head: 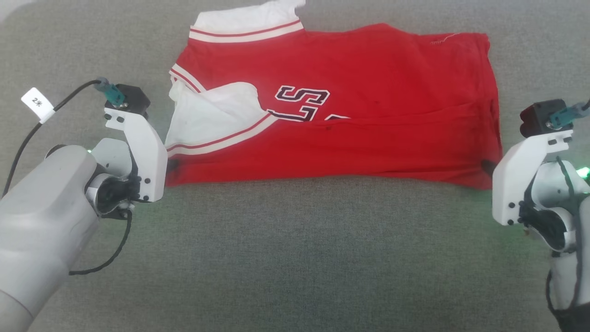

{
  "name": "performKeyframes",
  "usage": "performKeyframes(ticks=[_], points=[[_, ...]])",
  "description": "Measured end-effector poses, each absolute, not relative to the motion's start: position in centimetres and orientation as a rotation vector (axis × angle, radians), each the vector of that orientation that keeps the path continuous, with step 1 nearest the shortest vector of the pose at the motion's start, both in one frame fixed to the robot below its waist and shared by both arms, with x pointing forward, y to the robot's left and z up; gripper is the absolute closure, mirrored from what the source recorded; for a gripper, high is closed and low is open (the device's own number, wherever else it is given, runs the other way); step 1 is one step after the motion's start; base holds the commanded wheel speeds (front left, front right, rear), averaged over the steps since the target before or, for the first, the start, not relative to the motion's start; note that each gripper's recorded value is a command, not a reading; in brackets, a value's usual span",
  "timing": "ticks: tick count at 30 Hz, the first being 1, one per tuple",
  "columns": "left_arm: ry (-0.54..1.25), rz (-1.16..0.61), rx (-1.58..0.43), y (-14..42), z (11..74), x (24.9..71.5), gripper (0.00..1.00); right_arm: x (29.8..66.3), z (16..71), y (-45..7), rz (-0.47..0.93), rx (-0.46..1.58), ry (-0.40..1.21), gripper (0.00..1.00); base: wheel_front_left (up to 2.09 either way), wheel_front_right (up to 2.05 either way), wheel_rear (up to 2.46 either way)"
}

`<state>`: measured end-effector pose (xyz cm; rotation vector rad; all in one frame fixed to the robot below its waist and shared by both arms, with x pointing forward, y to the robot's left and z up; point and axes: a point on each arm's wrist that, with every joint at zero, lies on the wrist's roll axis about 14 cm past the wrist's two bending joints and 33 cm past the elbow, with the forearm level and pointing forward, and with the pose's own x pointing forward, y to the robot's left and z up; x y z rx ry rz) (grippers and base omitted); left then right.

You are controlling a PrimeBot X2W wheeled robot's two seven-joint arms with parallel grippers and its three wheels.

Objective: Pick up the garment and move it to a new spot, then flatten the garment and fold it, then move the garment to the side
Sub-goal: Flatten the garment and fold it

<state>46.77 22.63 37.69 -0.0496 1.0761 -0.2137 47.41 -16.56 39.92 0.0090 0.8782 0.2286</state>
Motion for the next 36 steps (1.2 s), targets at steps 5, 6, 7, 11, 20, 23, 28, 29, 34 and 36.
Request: performKeyframes(ticks=[5, 6, 7, 11, 20, 23, 28, 29, 34, 36], points=[[1.064, -0.209, -0.019, 23.1, 39.3, 46.3, 1.0, 46.9, 41.3, -16.9, 0.241, -0.013, 0.862, 1.0, 0.0, 0.0, 0.0], [1.065, -0.204, -0.011, 23.3, 39.6, 46.1, 1.0, 46.6, 41.6, -16.9, 0.246, -0.016, 0.86, 1.0, 0.0, 0.0, 0.0], [1.067, -0.202, -0.005, 23.5, 39.8, 45.8, 1.0, 46.4, 41.9, -17.0, 0.248, -0.02, 0.858, 1.0, 0.0, 0.0, 0.0], [1.084, -0.193, 0.018, 23.8, 40.7, 44.2, 1.0, 44.8, 42.5, -17.0, 0.272, -0.037, 0.877, 1.0, 0.0, 0.0, 0.0], [1.174, -0.188, 0.014, 22.9, 40.1, 37.5, 1.0, 39.2, 41.6, -18.4, 0.27, -0.017, 0.98, 1.0, 0.0, 0.0, 0.0], [1.21, -0.189, -0.004, 22.4, 39.2, 35.6, 1.0, 37.9, 40.7, -18.6, 0.258, 0.012, 1.012, 1.0, 0.0, 0.0, 0.0], [1.233, -0.19, -0.027, 21.8, 38.1, 34.6, 0.72, 37.2, 39.6, -18.4, 0.248, 0.036, 1.027, 0.99, 0.0, 0.0, 0.0], [1.233, -0.188, -0.029, 21.8, 37.9, 34.6, 0.54, 37.1, 39.4, -18.4, 0.244, 0.04, 1.031, 0.65, 0.0, 0.0, 0.0], [1.244, -0.185, -0.038, 21.7, 37.3, 35.0, 0.0, 37.5, 38.9, -18.2, 0.241, 0.056, 1.016, 0.0, 0.0, 0.0, 0.0], [1.242, -0.187, -0.034, 21.7, 37.5, 35.4, 0.0, 37.7, 39.1, -18.1, 0.242, 0.061, 1.001, 0.0, 0.0, 0.0, 0.0]])
